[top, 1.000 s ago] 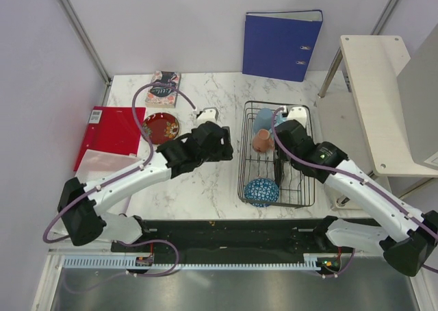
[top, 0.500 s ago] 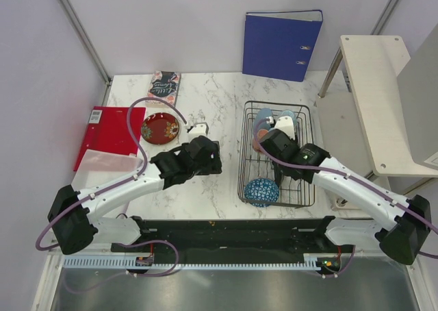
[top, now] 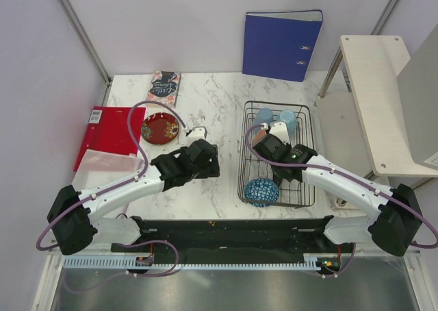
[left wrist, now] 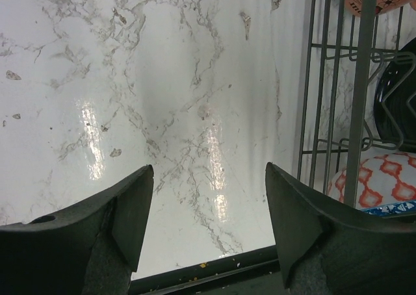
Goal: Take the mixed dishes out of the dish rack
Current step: Pick up the plate from the dish rack.
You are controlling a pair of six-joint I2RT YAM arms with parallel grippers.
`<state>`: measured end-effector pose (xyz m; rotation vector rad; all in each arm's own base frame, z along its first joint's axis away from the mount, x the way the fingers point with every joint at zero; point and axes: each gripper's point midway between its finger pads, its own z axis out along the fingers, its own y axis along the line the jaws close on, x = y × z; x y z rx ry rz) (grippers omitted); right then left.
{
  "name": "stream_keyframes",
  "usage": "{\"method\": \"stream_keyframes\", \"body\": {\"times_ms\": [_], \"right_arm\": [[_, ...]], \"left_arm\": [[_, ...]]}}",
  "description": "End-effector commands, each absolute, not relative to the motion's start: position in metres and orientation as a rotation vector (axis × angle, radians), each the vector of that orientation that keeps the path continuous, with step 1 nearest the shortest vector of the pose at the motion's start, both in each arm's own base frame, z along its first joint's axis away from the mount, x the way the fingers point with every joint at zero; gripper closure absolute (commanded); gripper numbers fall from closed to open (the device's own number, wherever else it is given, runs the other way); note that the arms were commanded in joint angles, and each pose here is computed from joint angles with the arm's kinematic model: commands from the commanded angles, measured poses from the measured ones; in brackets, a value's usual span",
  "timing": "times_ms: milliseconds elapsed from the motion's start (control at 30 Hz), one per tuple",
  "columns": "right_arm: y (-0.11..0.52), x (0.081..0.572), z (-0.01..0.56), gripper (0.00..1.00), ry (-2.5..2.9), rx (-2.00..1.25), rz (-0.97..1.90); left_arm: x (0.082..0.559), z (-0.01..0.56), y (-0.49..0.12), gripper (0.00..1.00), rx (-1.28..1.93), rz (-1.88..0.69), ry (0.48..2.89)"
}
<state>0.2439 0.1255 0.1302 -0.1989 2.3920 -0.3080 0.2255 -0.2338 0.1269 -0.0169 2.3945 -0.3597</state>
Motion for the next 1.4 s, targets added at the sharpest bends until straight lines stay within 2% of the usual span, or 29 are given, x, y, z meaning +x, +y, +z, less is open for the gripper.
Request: {"method": "stream_keyframes", "body": {"times_ms": [0,67,200,267,867,1100,1233,1367], "right_arm": [[0.125,0.249,0.129,0.72,2.367,-0.171,-0.33],[0.124,0.249,0.127,0.8,2.366,-0.174,-0.343],[0.122,0.25,0.13,0.9,2.352,-0.175,-0.363],[0.123,0.253,0.139,1.0,2.327,-0.167,-0.371],[0.119,0.26,0.231,1.0,2.203,-0.17,-0.403],[0.127,0.259,0.296,1.0,2.117,-0.082,-0.195],[0.131,0.255,0.3,1.0,2.093,-0.019,-0.084],[0.156,0.253,0.303,1.0,2.034,0.049,0.182]], "left_arm": [[0.229,0.133,-0.235,0.24,-0.085,-0.392,2.359],[0.228,0.131,-0.234,0.25,-0.084,-0.391,2.368],[0.227,0.127,-0.236,0.25,-0.088,-0.396,2.379],[0.227,0.124,-0.236,0.26,-0.086,-0.388,2.388],[0.23,0.121,-0.241,0.27,-0.088,-0.391,2.391],[0.235,0.139,-0.24,0.27,-0.101,-0.412,2.341],[0.239,0.155,-0.236,0.27,-0.133,-0.424,2.29],[0.239,0.183,-0.232,0.27,-0.206,-0.533,2.187]]}}
